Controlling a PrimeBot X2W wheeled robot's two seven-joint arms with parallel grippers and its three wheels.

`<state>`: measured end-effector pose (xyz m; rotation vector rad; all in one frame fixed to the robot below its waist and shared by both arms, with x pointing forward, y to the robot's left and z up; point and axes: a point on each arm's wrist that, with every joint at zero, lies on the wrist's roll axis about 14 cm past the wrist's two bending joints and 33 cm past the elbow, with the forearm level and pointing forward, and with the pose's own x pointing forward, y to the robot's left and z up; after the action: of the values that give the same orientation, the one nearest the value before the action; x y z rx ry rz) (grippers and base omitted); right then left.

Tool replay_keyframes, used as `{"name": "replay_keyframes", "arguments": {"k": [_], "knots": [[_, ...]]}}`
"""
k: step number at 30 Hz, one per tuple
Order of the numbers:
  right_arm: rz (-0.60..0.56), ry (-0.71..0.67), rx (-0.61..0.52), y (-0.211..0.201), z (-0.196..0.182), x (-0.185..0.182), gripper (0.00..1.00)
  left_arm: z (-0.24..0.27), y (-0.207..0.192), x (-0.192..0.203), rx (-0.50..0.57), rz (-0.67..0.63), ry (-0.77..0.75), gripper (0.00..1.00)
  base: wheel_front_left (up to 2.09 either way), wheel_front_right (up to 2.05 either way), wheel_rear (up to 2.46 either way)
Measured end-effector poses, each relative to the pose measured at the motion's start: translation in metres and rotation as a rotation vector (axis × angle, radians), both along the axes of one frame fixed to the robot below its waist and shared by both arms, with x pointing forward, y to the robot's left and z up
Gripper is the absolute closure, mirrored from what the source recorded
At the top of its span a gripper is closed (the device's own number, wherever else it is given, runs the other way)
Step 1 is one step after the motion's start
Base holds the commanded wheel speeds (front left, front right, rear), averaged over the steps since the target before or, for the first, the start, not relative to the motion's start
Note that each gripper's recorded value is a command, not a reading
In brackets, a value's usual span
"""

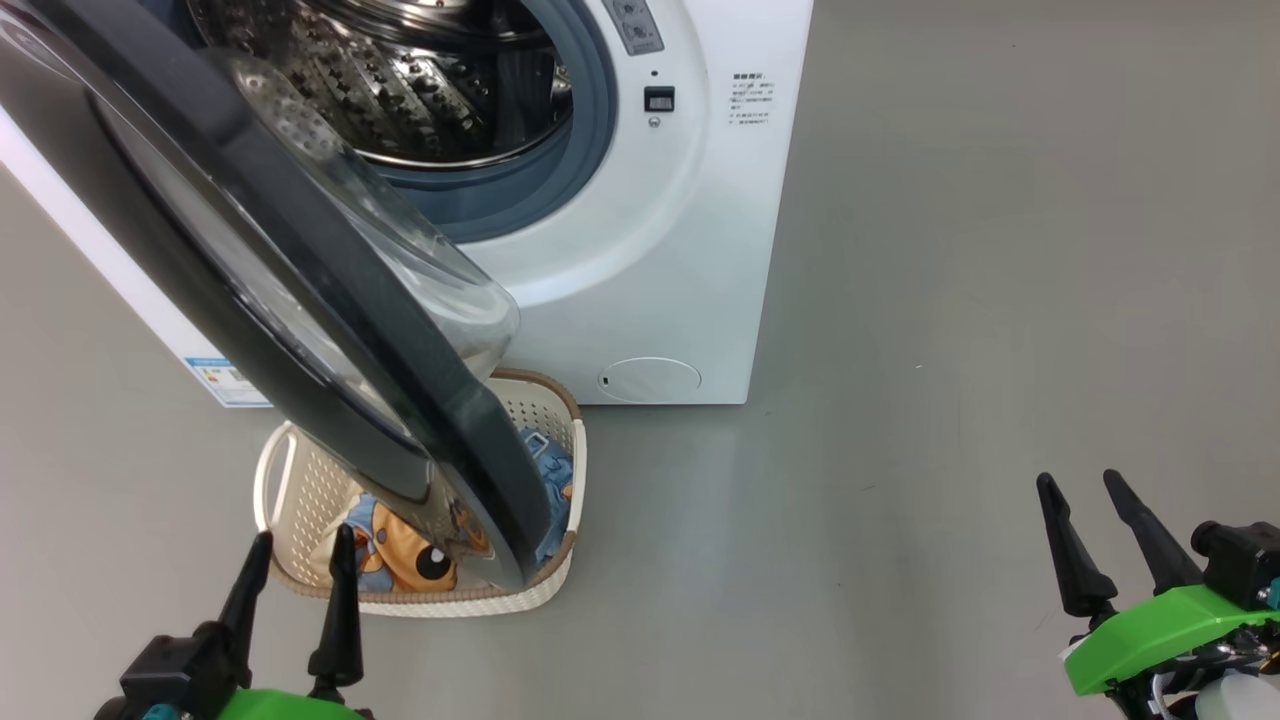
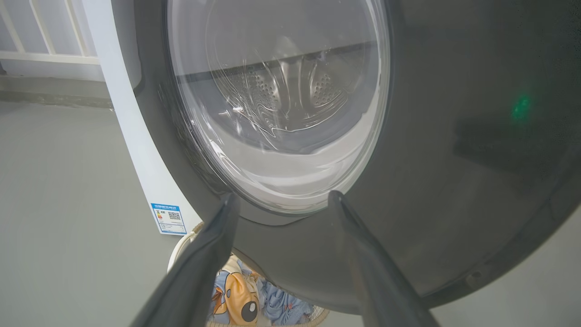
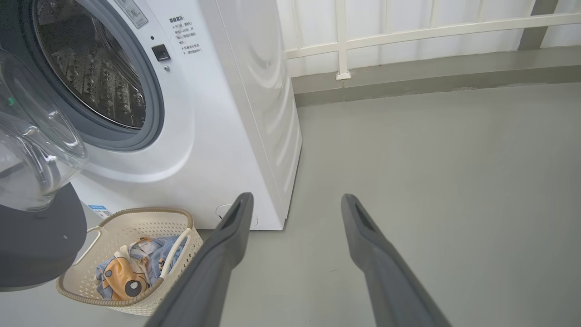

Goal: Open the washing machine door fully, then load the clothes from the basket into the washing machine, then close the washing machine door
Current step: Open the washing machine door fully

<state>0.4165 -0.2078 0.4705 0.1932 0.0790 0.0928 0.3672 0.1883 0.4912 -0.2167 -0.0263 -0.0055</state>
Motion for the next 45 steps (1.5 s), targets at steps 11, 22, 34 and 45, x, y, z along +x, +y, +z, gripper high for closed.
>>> {"name": "replay_keyframes", "arguments": {"k": [11,22,34,45], "knots": [[-0.007,0.003,0.002,0.000,-0.001,-0.004,0.00,0.010,0.005,-0.001,0.010,0.013,-0.032,1.00,0.00,0.00,0.00],[0.004,-0.005,-0.004,0.005,0.001,-0.009,0.00,0.102,0.032,-0.003,-0.011,0.092,-0.319,1.00,0.00,0.00,0.00],[0.007,-0.003,-0.013,0.005,0.000,-0.013,0.00,0.198,-0.034,-0.024,-0.084,-0.090,-0.624,1.00,0.00,0.00,0.00],[-0.001,0.009,-0.023,0.000,-0.004,-0.014,0.00,0.153,-0.129,-0.013,-0.208,-0.361,-0.437,1.00,0.00,0.00,0.00]]}}
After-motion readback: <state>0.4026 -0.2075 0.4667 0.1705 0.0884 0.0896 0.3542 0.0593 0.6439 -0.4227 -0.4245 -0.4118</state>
